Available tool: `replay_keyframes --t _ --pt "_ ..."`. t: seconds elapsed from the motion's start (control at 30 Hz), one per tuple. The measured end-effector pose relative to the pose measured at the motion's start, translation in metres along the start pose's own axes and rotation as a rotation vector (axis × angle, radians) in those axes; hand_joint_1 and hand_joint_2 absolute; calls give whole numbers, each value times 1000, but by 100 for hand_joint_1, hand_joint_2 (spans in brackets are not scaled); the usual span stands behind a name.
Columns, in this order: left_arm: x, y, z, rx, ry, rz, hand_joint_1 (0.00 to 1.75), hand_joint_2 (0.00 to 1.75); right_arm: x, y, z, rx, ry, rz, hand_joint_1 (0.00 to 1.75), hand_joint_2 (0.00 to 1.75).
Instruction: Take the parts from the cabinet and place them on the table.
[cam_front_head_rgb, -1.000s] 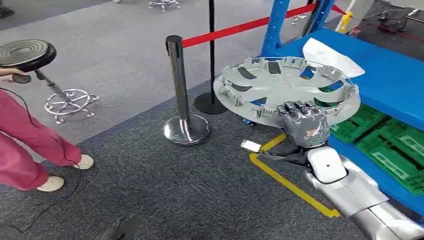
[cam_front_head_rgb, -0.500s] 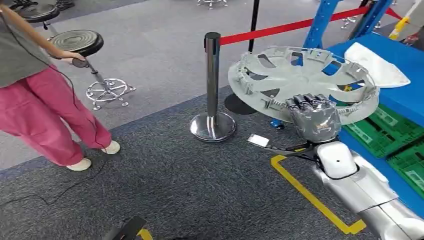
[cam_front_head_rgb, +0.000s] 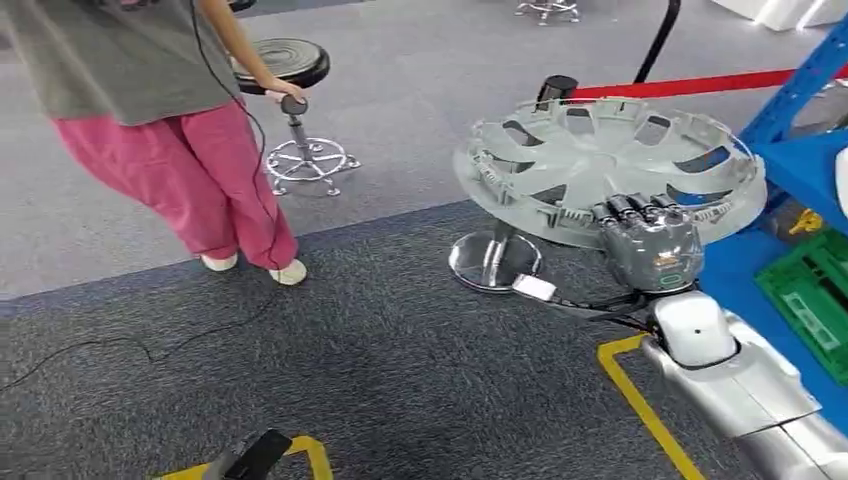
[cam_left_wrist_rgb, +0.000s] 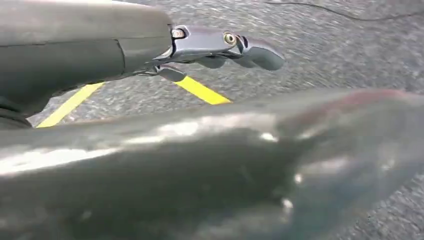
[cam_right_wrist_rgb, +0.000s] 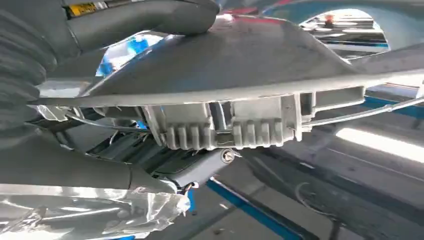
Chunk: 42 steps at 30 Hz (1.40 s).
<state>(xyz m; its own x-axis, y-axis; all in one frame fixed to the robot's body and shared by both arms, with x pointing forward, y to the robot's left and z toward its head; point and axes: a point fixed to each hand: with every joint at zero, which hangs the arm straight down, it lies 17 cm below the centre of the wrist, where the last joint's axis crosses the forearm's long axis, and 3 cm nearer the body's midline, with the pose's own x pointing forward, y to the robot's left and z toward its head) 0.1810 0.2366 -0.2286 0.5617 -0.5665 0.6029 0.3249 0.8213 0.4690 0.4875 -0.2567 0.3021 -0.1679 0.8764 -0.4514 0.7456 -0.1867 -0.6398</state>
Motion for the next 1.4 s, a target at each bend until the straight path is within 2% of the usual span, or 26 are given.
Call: replay_keyframes --t 0.2,0.33,0.83,1.07,1.23,1.4 --pt "-6 -3 2 -14 15 -13 0 0 -26 -24 -2 -38 14 26 175 175" --pt "1 -3 -1 -18 1 -17 0 0 -40 -32 9 -42 18 50 175 175" --pt "11 -9 -3 -29 -13 -17 0 0 -57 -45 36 -36 24 88 175 175" --pt "10 -16 3 -38 -14 -12 0 0 -53 -54 79 -7 26 108 175 175" --pt "-19 -24 20 -49 40 -28 0 0 -43 -77 120 -1 -8 105 175 175" --pt "-27 -21 21 -47 67 -45 0 0 -40 -104 154 23 41 104 175 175"
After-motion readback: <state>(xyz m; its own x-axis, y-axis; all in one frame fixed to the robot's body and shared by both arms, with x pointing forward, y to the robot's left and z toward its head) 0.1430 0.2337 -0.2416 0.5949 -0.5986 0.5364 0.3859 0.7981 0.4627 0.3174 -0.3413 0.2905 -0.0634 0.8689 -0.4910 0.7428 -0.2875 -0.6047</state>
